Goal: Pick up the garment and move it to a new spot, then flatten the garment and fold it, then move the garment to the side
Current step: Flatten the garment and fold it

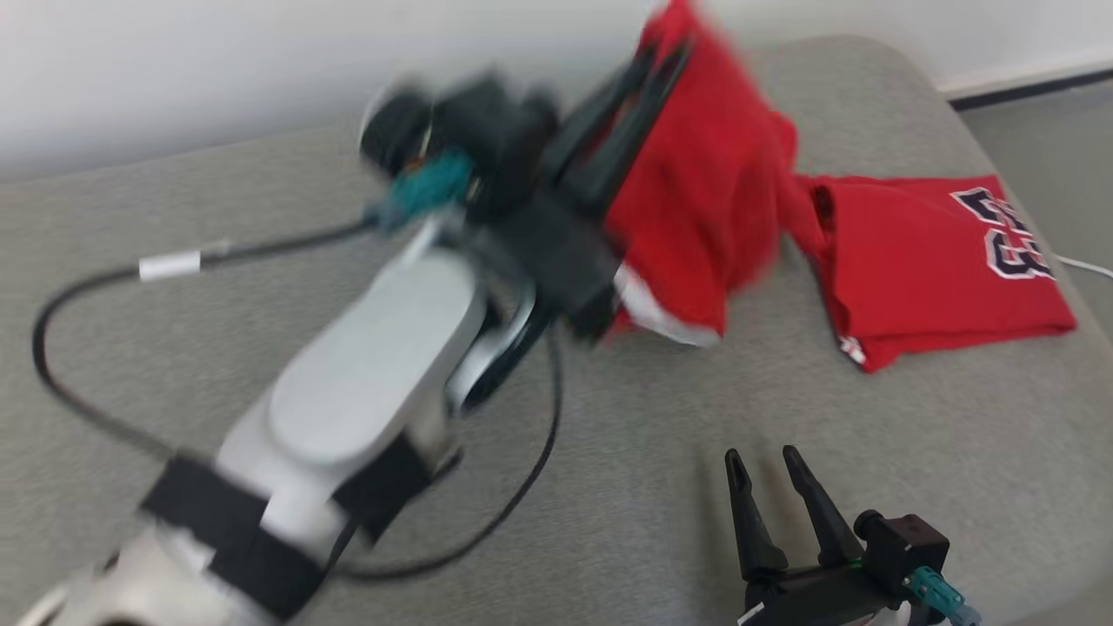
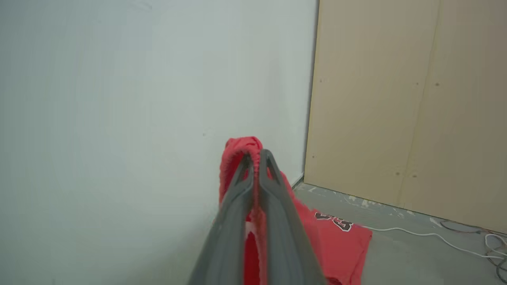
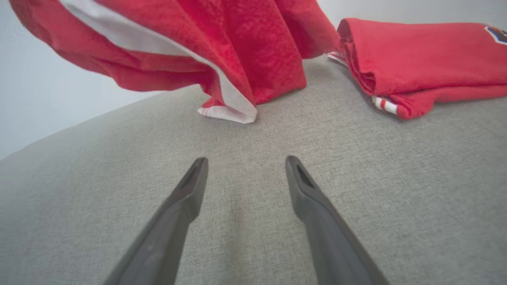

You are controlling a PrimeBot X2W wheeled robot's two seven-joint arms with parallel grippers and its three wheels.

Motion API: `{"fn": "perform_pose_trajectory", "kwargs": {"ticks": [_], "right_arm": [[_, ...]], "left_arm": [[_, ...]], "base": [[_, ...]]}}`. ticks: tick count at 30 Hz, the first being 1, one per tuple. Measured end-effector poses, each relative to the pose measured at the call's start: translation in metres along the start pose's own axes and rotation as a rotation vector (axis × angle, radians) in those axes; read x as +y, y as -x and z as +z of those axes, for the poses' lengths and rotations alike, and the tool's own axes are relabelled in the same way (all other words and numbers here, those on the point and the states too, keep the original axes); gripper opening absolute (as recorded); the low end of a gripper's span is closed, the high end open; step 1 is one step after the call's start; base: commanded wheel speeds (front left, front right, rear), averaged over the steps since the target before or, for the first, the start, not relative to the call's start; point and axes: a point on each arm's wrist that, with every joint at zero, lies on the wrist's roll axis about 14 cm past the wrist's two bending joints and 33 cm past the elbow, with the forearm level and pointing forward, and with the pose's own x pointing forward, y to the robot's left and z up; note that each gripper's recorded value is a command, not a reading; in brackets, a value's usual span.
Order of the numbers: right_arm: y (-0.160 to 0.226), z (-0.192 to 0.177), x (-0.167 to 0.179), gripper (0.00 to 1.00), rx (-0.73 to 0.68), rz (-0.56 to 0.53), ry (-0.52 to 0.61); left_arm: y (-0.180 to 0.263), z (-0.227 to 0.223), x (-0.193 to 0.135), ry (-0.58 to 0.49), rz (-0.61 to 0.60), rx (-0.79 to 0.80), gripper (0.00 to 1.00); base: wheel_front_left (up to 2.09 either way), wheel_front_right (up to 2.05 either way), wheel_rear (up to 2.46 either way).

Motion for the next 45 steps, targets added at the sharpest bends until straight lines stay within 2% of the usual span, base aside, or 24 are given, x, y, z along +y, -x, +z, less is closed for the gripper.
{"fn": "perform_pose_trajectory", "kwargs": {"ticks": [5, 11, 14, 15, 21, 22, 23, 28, 31, 34, 40, 45], "right_arm": [[-0.009, -0.004, 0.018, 1.00, 0.011, 0.058, 0.005], [-0.018, -0.008, 0.038, 1.00, 0.026, 0.123, 0.019], [-0.020, -0.009, 0.046, 1.00, 0.034, 0.149, 0.023], [-0.020, -0.009, 0.046, 1.00, 0.034, 0.149, 0.023], [-0.018, -0.005, 0.055, 1.00, 0.027, 0.175, 0.026], [-0.017, -0.005, 0.056, 1.00, 0.027, 0.178, 0.026], [-0.017, -0.003, 0.056, 1.00, 0.024, 0.180, 0.026], [-0.012, 0.001, 0.051, 1.00, 0.011, 0.164, 0.025], [-0.007, 0.002, 0.044, 1.00, 0.006, 0.144, 0.024], [-0.003, 0.004, 0.037, 1.00, -0.001, 0.123, 0.023], [0.000, 0.005, 0.032, 1.00, -0.006, 0.106, 0.022], [-0.001, 0.008, 0.030, 1.00, -0.012, 0.101, 0.022]], "left_arm": [[0.094, -0.082, 0.016, 0.112, 0.117, 0.269, 0.00], [0.197, -0.134, -0.008, 0.259, 0.206, 0.505, 0.00], [0.226, -0.144, -0.033, 0.348, 0.221, 0.567, 0.00], [0.226, -0.144, -0.033, 0.348, 0.221, 0.567, 0.00], [0.236, -0.146, -0.083, 0.463, 0.182, 0.597, 0.00], [0.237, -0.149, -0.087, 0.465, 0.186, 0.610, 0.38], [0.239, -0.152, -0.087, 0.459, 0.202, 0.621, 1.00], [0.244, -0.160, -0.087, 0.491, 0.267, 0.650, 1.00], [0.254, -0.161, -0.071, 0.526, 0.359, 0.668, 1.00], [0.255, -0.148, -0.046, 0.507, 0.434, 0.626, 1.00], [0.237, -0.134, -0.015, 0.509, 0.476, 0.553, 1.00], [0.212, -0.139, -0.001, 0.579, 0.491, 0.530, 1.00]], "base": [[0.00, 0.00, 0.00], [0.00, 0.00, 0.00], [0.00, 0.00, 0.00], [0.00, 0.00, 0.00], [0.00, 0.00, 0.00], [0.00, 0.00, 0.00], [0.00, 0.00, 0.00], [0.00, 0.00, 0.00], [0.00, 0.00, 0.00], [0.00, 0.00, 0.00], [0.00, 0.00, 0.00], [0.00, 0.00, 0.00]]}}
